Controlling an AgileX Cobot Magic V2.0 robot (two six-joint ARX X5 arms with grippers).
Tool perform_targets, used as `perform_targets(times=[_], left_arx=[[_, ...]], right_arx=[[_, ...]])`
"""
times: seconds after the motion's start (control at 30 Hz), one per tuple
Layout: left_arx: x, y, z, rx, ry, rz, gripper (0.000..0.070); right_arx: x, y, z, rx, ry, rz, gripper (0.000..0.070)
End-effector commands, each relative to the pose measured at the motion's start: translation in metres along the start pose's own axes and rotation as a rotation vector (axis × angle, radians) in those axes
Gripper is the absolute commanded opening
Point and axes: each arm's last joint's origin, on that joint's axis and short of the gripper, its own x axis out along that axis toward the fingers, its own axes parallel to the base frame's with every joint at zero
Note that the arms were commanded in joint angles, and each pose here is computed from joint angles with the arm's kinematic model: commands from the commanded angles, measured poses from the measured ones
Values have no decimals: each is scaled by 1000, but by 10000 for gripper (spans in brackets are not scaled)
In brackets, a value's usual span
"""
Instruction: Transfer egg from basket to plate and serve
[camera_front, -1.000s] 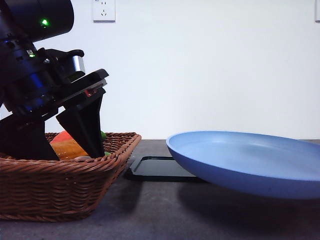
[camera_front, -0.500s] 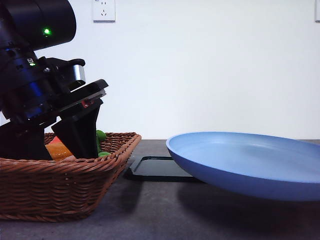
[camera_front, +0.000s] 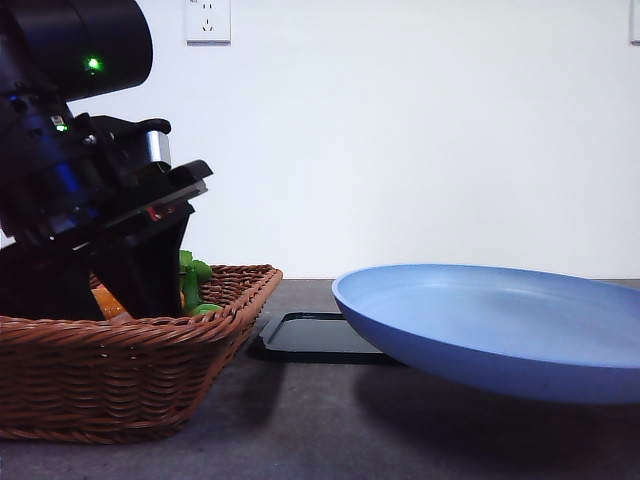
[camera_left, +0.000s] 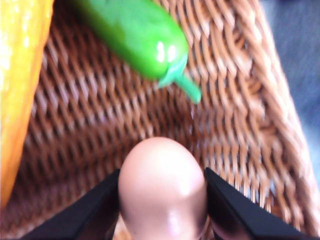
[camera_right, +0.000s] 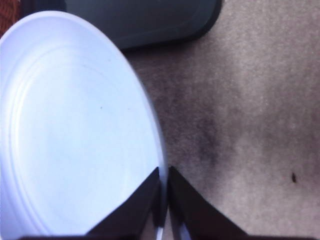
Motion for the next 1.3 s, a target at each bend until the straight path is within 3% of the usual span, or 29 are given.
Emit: perform_targets(times=[0.0,0.13,0.23,0.33,0.47,0.67,0.83,1.27], left_arx=[[-3,-6,8,45,8,-1,201],[-23,-17,26,63,22,-37,201],[-38,-30,41,84,-10,-161,201],[-44,-49,51,151,-86,-284,201],[-41,-76,53,272,-186,-343,202],[-21,-115,44,474,-277,-292,202],[2,-134,37,569,-292,-280,202],[47,-140,28,592,-205,-269,206]], right_arx=[[-2,3,4,-17,-10,8,0],[-1,1,1,2,20,-4,0],[-1,1,0,2,33,-7,0],[-1,1,-1,3,34,-7,0],[-1,1,-1,4,36,-7,0],[-1,1,-1,5,38,-8,0],[-1,1,-1,3,40,-9,0],[-1,1,-2,-6,49,-12,0]])
